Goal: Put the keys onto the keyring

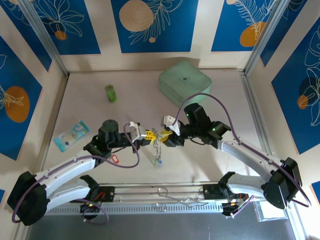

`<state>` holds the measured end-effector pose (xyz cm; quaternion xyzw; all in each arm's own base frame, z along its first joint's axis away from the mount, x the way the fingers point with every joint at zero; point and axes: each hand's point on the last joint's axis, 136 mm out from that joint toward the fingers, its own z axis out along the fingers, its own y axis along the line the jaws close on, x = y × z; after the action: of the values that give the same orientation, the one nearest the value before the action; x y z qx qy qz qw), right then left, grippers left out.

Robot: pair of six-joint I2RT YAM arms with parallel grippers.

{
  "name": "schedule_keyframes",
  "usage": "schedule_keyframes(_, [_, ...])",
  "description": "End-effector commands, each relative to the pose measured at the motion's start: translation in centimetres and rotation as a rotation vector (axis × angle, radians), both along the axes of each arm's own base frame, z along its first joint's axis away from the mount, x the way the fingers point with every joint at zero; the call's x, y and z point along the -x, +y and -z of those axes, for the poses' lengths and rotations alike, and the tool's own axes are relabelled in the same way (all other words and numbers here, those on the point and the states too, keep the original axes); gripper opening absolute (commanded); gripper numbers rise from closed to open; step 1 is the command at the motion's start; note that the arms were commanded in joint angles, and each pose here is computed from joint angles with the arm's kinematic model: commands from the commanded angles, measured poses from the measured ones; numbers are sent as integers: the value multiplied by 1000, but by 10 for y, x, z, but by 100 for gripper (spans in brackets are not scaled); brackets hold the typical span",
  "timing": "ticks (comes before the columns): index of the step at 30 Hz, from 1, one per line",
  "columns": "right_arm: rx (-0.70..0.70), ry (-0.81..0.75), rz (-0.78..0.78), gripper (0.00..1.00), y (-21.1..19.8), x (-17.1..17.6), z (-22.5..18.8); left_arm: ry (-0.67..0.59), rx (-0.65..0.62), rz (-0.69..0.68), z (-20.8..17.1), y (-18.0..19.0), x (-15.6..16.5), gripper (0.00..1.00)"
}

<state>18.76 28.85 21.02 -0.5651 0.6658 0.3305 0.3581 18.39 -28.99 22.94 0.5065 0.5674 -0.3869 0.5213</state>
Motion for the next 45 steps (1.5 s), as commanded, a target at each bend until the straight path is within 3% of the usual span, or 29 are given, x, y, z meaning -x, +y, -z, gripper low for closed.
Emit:
schedule_keyframes(1, [-8,-8,3,27,3,-1,-1,-43,64,25,-20,-2,5,0])
schedule_keyframes(7, [24,-8,-11,6,1,3,5,-45,94,16,-26,-2,4,0])
schedule_keyframes(13, [58,22,-51,0,6,9,17,-55,127,36,-37,-5,6,0])
schedule_keyframes(17, [61,23,-51,1,5,10,17,-63,126,39,-36,-5,6,0])
schedule_keyframes(21, [22,6,-45,24,-1,10,4,-62,115,42,-30,-5,6,0])
schedule_keyframes(24, [-36,-26,-52,29,-6,13,-12,-56,102,47,-25,-5,7,0])
schedule_keyframes(31, [-131,-60,-60,28,2,11,-32,-54,111,59,-24,-7,7,0])
schedule_keyframes(45, [-117,-33,-84,20,14,10,-22,-56,139,69,-29,-7,10,0])
